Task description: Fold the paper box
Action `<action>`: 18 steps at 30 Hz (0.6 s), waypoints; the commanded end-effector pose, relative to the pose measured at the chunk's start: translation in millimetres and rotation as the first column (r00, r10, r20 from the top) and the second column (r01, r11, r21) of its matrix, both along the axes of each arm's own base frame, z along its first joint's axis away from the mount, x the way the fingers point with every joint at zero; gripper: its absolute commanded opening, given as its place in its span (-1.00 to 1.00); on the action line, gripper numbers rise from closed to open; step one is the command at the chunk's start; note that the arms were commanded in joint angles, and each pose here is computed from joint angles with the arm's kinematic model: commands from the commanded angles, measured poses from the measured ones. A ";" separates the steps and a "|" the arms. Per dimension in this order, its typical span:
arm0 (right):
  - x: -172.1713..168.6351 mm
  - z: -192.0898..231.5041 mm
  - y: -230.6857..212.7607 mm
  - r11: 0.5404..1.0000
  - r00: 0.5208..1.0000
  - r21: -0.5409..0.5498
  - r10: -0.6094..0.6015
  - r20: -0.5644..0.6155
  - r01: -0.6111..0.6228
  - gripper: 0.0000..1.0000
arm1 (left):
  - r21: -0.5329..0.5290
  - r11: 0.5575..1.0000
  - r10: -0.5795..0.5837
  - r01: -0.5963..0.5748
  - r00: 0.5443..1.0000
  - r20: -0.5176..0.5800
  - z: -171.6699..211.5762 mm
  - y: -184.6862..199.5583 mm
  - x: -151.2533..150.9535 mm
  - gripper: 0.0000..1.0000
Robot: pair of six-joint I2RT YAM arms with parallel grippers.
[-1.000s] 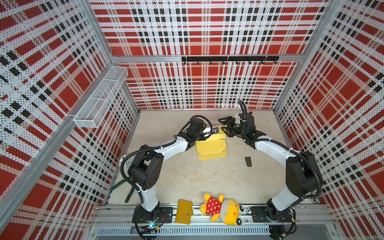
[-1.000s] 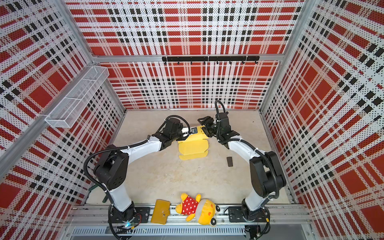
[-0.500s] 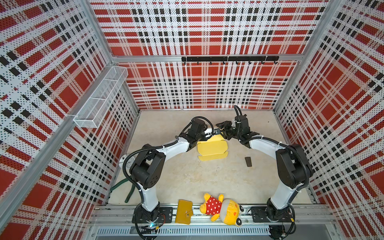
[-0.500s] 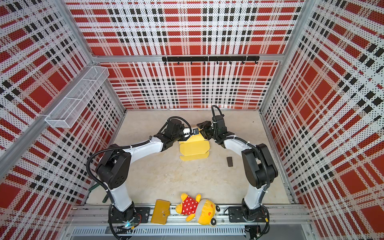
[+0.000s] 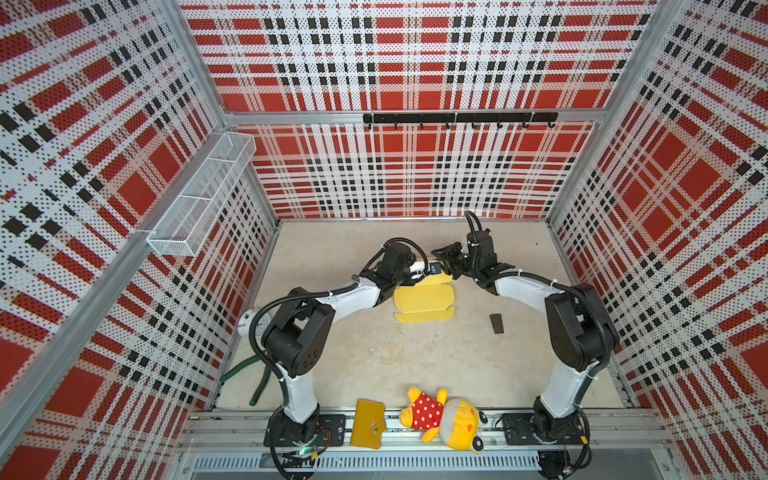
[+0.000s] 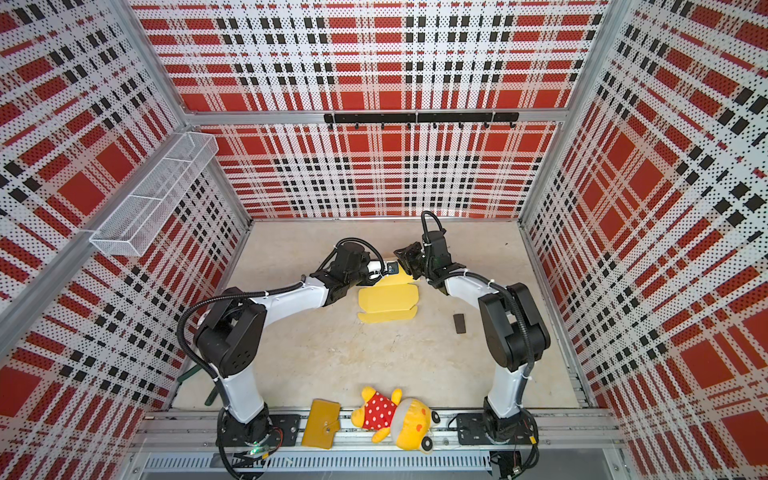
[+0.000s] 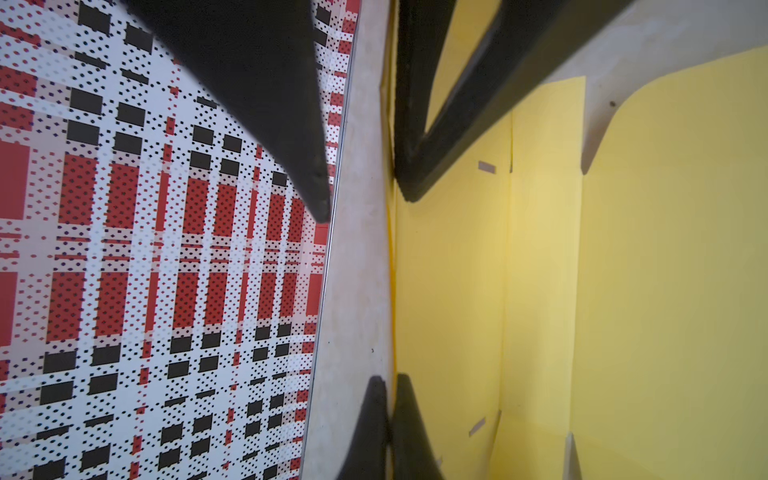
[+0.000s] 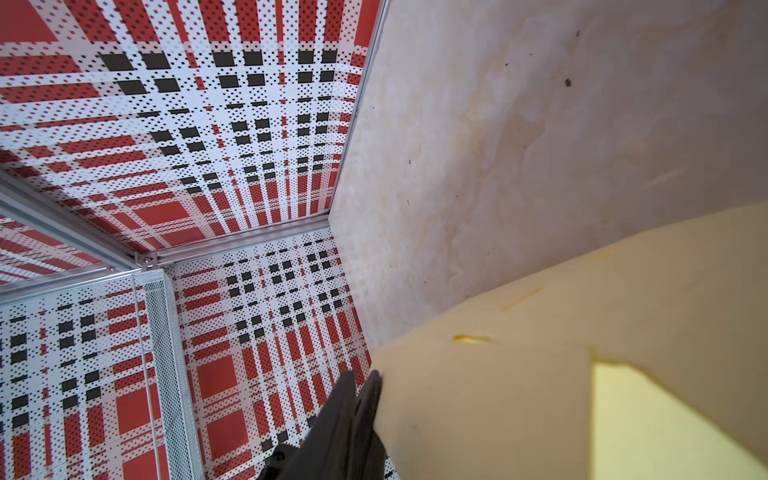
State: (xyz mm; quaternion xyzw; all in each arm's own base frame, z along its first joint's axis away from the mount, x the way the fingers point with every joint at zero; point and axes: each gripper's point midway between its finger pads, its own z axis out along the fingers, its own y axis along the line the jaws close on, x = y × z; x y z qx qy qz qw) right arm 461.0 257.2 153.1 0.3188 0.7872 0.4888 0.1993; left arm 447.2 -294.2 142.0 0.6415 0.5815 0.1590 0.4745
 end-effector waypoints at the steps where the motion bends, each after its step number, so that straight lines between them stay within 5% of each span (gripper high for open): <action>1: 12.5 11.1 4.2 1.000 0.999 0.011 -0.017 0.050 0.016 -0.42 | 0.026 0.999 -0.039 0.040 0.999 -0.014 -14.4 -6.1 -6.4 -1.00; 9: 13.3 -0.5 4.9 1.000 0.999 0.005 -0.015 0.030 0.015 -0.68 | 0.026 0.998 -0.048 0.049 0.999 -0.018 -15.5 -7.0 -7.7 -0.92; 14: 12.2 -5.5 3.5 1.000 1.000 -0.013 -0.008 0.025 0.009 -0.78 | 0.008 0.998 -0.059 0.059 0.997 -0.042 -8.1 -8.3 -12.8 -0.36; 18: 11.2 -10.2 2.3 1.000 1.000 -0.019 -0.001 0.016 0.001 -0.83 | 0.015 0.996 -0.079 0.083 0.976 -0.203 5.5 -1.6 -33.3 -0.02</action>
